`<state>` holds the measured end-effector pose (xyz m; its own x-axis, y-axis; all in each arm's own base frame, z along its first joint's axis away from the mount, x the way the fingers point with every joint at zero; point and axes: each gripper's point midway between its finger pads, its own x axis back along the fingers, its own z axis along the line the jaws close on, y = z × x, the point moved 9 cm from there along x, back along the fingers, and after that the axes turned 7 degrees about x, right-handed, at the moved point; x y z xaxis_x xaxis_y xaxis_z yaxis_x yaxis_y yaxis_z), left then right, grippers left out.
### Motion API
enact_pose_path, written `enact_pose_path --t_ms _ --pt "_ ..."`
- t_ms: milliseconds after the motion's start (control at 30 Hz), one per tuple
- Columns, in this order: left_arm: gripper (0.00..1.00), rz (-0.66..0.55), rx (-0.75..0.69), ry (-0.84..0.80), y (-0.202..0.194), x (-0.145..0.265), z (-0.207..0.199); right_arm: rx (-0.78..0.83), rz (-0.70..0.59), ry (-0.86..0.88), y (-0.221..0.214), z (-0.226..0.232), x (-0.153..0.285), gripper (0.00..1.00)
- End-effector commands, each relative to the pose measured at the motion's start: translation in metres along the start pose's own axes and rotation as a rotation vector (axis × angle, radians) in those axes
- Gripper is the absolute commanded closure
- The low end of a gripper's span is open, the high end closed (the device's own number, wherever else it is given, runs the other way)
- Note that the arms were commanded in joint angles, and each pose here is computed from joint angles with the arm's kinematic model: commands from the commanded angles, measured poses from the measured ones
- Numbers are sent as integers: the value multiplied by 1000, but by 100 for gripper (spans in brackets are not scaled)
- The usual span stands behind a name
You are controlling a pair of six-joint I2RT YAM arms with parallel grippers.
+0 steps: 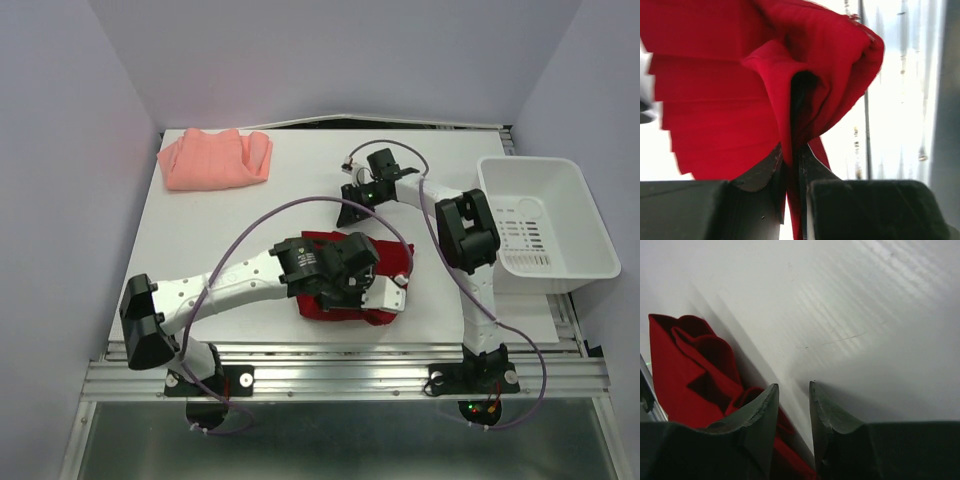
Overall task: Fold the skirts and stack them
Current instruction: Fold the skirt
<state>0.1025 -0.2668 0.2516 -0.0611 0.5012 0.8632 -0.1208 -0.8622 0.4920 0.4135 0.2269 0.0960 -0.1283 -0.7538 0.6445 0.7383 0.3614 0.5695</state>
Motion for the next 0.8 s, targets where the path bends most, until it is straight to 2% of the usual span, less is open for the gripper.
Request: enact_pose_path --t_ms 0,133,400,633,767 --pt "100 56 -107 87 6 11 39 -30 61 138 -19 13 -2 66" --pt "100 85 -149 208 5 8 72 -34 90 193 -24 26 -6 72" --pt "100 129 -194 422 1 -13 122 -53 98 271 -25 39 -10 74" --pt "100 101 -195 472 6 -21 143 -56 108 298 -28 44 -13 77" --pt "98 135 -205 470 1 -29 156 -88 111 307 -28 45 -12 78"
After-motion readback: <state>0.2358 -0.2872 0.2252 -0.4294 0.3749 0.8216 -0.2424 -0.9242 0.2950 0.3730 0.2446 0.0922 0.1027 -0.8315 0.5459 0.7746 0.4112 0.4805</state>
